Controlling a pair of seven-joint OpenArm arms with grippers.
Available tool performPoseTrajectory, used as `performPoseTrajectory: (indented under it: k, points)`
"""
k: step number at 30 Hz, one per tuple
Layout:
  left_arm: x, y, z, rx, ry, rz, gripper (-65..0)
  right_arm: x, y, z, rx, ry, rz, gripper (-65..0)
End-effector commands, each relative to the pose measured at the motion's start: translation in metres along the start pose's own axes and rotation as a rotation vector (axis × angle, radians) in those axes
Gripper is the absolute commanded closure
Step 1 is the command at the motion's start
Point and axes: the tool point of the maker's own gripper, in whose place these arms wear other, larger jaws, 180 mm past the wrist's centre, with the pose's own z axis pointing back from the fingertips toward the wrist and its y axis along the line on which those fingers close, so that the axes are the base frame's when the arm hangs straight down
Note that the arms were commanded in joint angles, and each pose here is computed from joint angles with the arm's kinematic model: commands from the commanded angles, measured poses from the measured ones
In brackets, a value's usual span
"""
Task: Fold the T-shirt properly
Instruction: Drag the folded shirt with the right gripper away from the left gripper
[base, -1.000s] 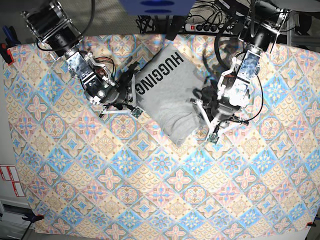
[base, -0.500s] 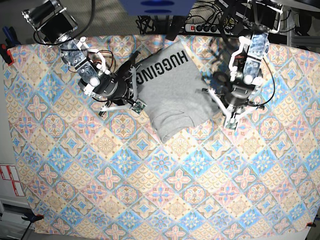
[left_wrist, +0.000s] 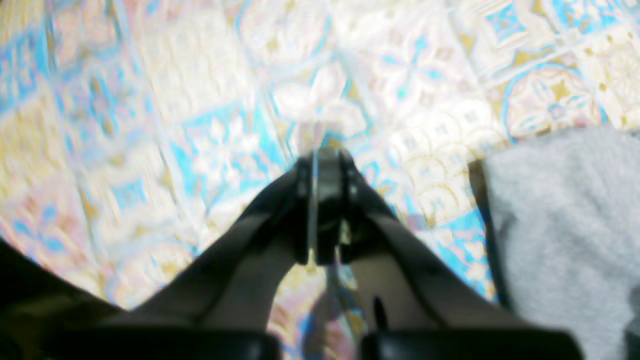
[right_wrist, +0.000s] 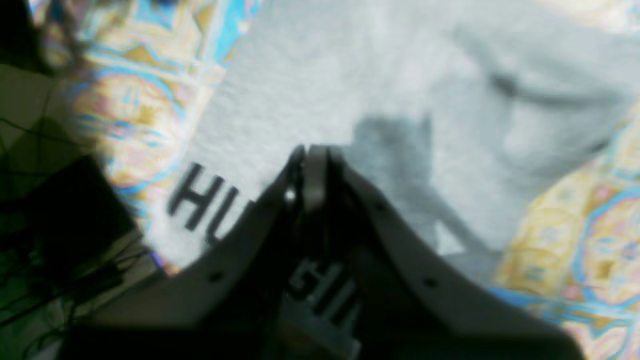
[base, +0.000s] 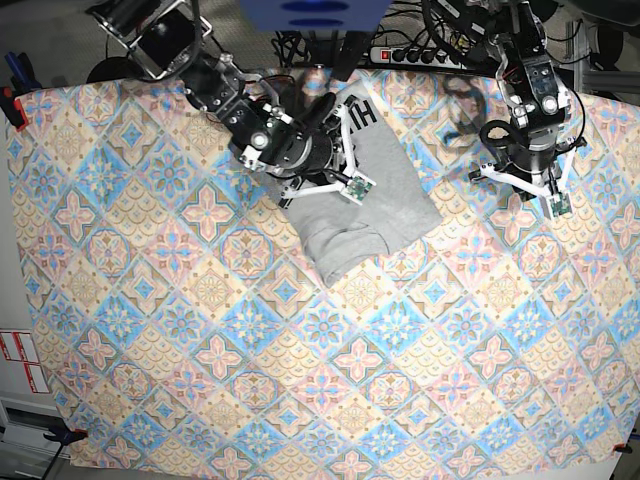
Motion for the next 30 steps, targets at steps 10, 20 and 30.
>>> performPoseTrajectory:
  k: [10, 20, 30]
  points:
    - [0.006, -0.004, 0.004, -0.004, -0.032, 0.029, 0.0, 0.058, 0.033, -0.05, 0.106, -0.01, 0.049, 0.0]
    - [0.007, -0.003, 0.003, -0.003, -0.033, 0.025, 0.0, 0.018, 0.018, -0.086, 0.105, 0.107, -0.004, 0.0]
    - [0.007, -0.005, 0.003, -0.006, -0.034, 0.026, 0.0, -0.044, -0.084, -0.06, -0.072, 0.185, -0.126, 0.0]
